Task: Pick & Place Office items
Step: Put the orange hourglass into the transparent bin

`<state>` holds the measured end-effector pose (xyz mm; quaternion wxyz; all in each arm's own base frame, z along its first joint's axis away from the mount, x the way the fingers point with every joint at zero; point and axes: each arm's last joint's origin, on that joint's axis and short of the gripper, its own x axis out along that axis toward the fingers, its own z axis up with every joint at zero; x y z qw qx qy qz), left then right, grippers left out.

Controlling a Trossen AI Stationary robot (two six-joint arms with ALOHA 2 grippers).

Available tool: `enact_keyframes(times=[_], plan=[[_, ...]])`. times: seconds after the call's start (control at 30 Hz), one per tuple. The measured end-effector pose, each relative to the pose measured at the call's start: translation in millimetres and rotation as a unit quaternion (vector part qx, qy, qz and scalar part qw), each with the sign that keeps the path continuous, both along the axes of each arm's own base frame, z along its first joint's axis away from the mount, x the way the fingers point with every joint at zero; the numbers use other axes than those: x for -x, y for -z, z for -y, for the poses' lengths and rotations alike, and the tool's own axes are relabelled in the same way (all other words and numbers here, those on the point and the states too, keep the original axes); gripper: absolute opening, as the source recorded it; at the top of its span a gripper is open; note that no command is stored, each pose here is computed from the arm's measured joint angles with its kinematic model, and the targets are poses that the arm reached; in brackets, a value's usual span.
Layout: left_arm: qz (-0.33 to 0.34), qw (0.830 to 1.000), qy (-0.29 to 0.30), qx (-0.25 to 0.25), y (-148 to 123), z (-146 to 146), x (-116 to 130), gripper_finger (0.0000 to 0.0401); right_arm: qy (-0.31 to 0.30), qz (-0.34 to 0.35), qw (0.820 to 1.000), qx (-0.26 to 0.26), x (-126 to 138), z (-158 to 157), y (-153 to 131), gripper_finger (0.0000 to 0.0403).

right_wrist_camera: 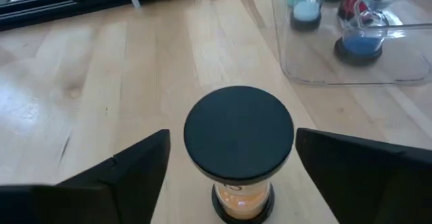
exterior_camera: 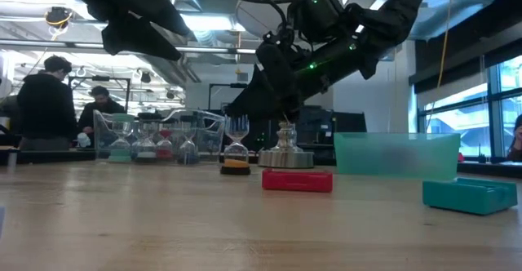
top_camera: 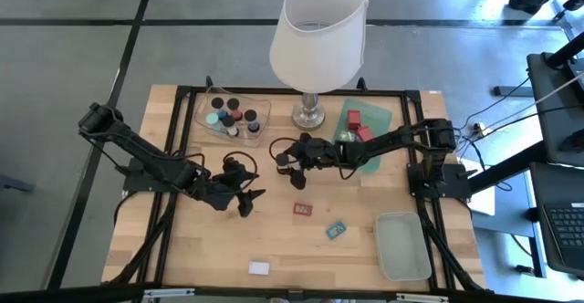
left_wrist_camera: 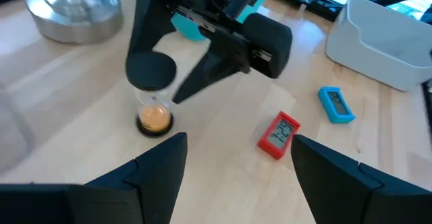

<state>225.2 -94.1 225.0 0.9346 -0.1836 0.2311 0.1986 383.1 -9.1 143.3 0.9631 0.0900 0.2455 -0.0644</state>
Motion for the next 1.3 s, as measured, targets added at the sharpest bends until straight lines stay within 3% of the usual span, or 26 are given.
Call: enact_keyframes(times=[0.23, 0.43, 0.53, 0.77, 0.97, 1.1, 1.3], plan=[[-0.014, 0.997, -0.013, -0.080, 0.5, -3.4, 1.7, 0.0262, 0.004, -0.011, 1.000, 0.018, 10.6, 0.4, -24.6, 0.0338], [-0.036, 0.991, -0.058, -0.115, 7.6, -9.2, 3.0, 0.0264, 0.006, -0.086, 0.996, 0.020, 48.8, 0.1, -67.4, 0.0338], [-0.065, 0.991, -0.052, -0.105, 18.0, -13.5, -2.4, 0.0271, 0.015, -0.123, 0.992, 0.020, 73.4, -0.3, -87.3, 0.0339], [-0.122, 0.990, -0.037, -0.053, 45.5, -27.7, -23.2, 0.0299, 0.066, -0.169, 0.981, 0.076, 123.4, -3.5, -121.8, 0.0339], [-0.134, 0.989, -0.006, -0.061, 49.2, -37.0, -32.2, 0.0314, 0.046, -0.198, 0.974, 0.100, 160.0, -7.5, -139.8, 0.0339], [-0.138, 0.988, -0.012, -0.069, 49.0, -45.1, -34.1, 0.0318, 0.035, -0.195, 0.974, 0.106, 174.5, -9.8, -147.5, 0.0339], [-0.154, 0.987, -0.021, -0.027, 57.4, -57.3, -39.0, 0.0320, 0.036, -0.191, 0.972, 0.129, 180.1, -10.6, -141.3, 0.0339]])
